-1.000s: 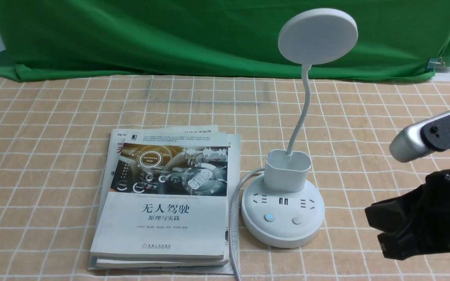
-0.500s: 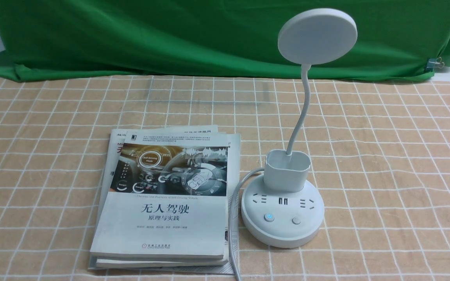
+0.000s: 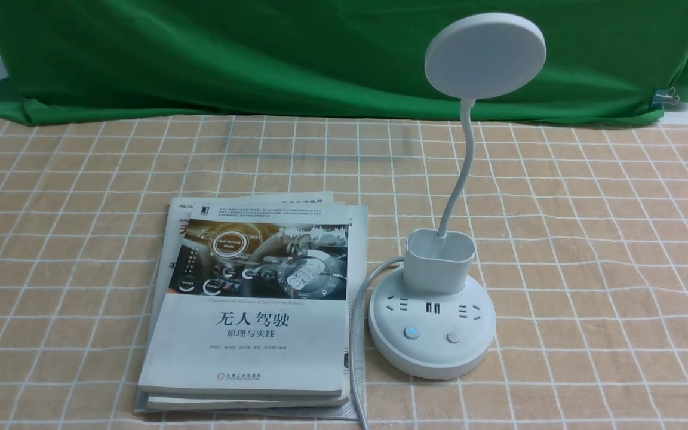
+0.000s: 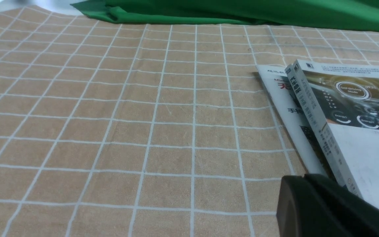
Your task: Turn off the desk lamp on the light coffee tablecloth by hand.
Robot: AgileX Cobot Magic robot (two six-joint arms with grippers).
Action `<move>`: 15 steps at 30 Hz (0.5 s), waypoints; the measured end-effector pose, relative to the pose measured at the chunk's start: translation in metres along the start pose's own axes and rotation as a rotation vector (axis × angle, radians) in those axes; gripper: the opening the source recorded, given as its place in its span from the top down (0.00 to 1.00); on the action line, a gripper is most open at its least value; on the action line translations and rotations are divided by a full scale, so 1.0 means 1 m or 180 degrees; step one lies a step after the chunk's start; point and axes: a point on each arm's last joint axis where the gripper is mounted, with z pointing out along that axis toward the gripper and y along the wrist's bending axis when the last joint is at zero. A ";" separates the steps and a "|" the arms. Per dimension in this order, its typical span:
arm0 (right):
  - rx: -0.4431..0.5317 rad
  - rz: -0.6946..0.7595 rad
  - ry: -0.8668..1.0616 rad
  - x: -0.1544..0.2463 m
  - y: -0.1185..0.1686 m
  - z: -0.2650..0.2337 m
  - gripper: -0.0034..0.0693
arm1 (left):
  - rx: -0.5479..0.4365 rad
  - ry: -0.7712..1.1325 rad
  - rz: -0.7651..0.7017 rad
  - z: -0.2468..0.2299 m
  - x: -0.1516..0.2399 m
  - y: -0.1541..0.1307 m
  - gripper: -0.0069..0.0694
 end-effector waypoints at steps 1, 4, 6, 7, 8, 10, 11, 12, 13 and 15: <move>0.0000 -0.0018 0.0000 0.000 0.000 0.000 0.89 | 0.0000 0.0000 0.0000 0.000 0.000 0.000 0.90; 0.0001 -0.0097 0.0000 0.000 0.000 0.000 0.89 | 0.0000 0.0000 0.0000 0.000 0.000 0.000 0.90; 0.0001 -0.0112 0.0000 0.000 0.000 0.000 0.89 | 0.0000 0.0000 0.0000 0.000 0.000 0.000 0.90; 0.0001 -0.0122 0.0000 0.000 0.000 0.000 0.89 | 0.0000 0.0000 0.0000 0.000 0.000 0.000 0.90; 0.0001 -0.0130 0.0000 0.000 0.000 0.000 0.89 | 0.0000 0.0000 0.0000 0.000 0.000 0.000 0.90; 0.0000 -0.0143 0.0005 0.000 0.000 0.000 0.89 | 0.0000 0.0000 0.0000 0.000 0.000 0.000 0.90; 0.0000 -0.0146 0.0005 0.000 0.000 0.000 0.89 | 0.0000 0.0000 0.0000 0.000 0.000 0.000 0.90; 0.0000 -0.0146 0.0005 0.000 0.000 0.000 0.89 | 0.0000 0.0000 0.0000 0.000 0.000 0.000 0.90; 0.0000 -0.0146 0.0005 0.000 0.000 0.000 0.89 | 0.0000 0.0000 0.0000 0.000 0.000 0.000 0.90; 0.0000 -0.0146 0.0005 0.000 0.000 0.000 0.89 | 0.0000 0.0000 0.0000 0.000 0.000 0.000 0.90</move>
